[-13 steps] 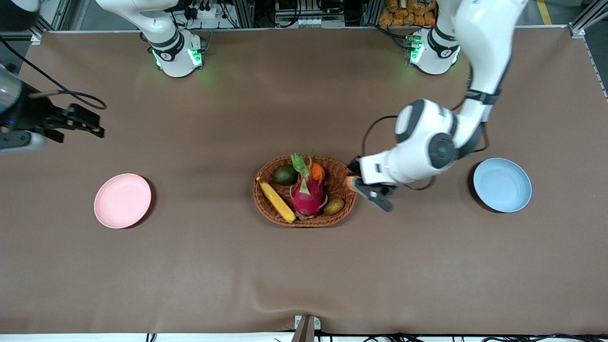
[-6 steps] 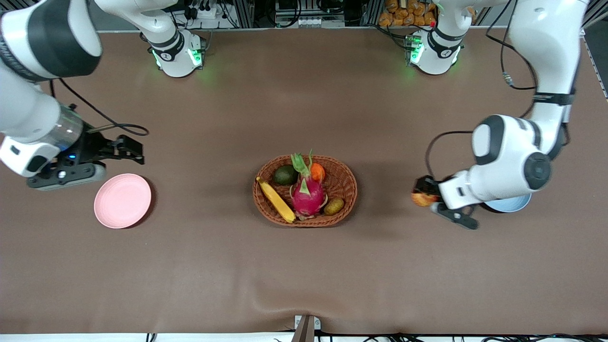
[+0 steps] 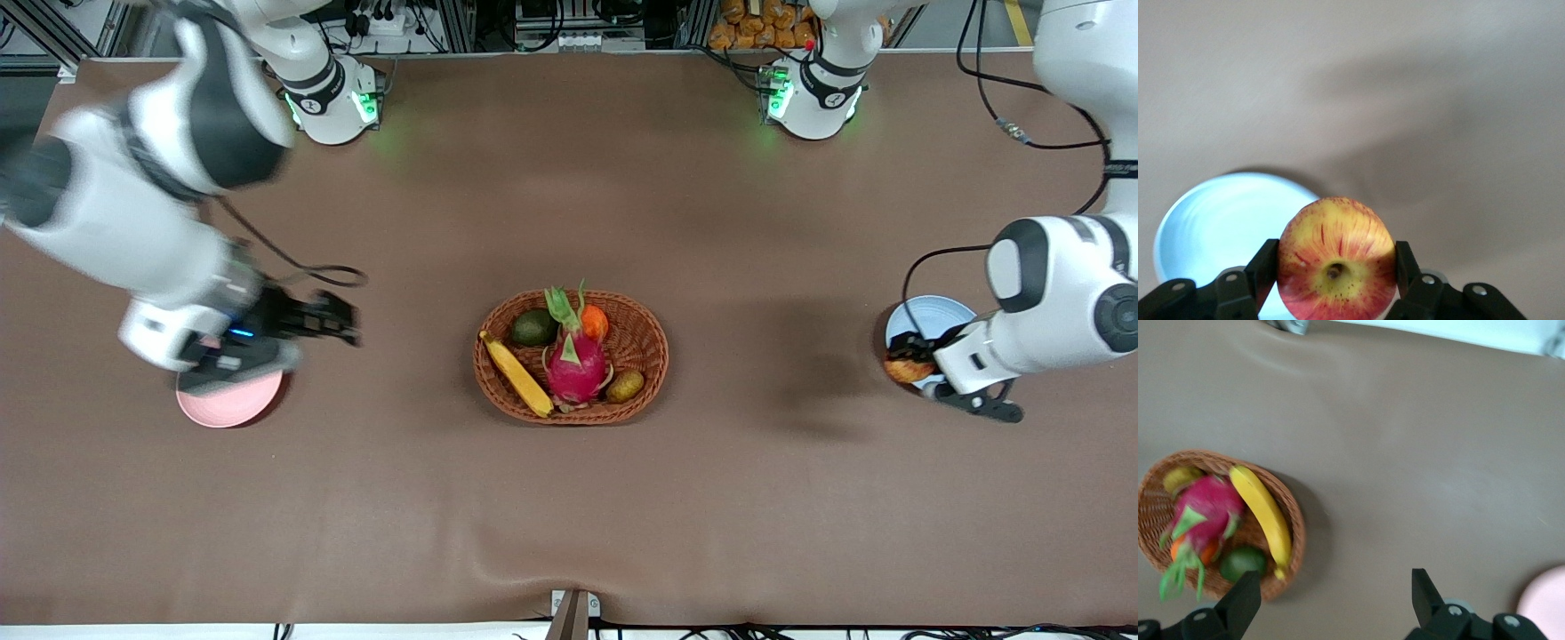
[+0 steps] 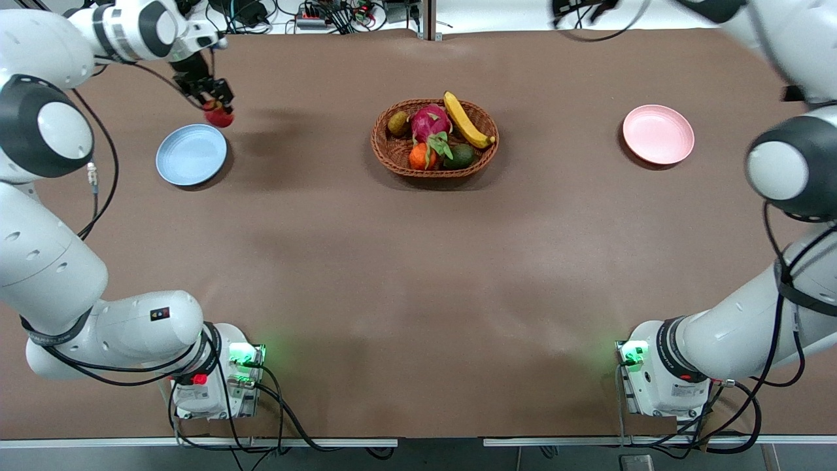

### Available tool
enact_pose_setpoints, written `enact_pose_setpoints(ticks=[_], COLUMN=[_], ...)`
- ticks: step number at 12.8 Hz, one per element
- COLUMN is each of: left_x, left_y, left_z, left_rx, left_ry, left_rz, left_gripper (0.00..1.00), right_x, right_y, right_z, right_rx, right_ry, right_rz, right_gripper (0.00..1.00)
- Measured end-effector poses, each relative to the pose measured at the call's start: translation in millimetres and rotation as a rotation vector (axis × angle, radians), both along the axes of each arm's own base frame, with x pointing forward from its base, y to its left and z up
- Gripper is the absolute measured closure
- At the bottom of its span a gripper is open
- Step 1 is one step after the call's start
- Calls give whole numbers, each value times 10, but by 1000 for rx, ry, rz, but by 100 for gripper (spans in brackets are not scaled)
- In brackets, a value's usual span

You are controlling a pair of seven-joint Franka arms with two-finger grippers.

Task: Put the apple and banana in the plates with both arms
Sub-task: 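Carry the apple to the blue plate while the right gripper reaches the basket, then lower the apple onto the blue plate while the right gripper grasps the banana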

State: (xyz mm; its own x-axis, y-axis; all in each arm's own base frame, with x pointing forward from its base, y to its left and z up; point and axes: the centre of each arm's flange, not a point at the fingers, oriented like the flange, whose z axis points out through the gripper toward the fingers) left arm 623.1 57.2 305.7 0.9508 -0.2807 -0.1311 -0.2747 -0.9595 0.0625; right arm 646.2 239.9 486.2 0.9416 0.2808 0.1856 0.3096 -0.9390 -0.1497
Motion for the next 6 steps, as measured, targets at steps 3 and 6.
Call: enact_pose_setpoints(ticks=[3,6], left_x=[-163,-289], left_y=[362,585], left_z=[-28,-229], left_rx=[55,77], left_ry=[20,6], left_rz=[14,23], left_gripper=[26,26], right_x=[143,306], right_y=[516,695], right_z=[-592,-1021], right_rx=[10,50], right_ry=[-46,-108], right_rz=[20,-78], right_gripper=[0,0])
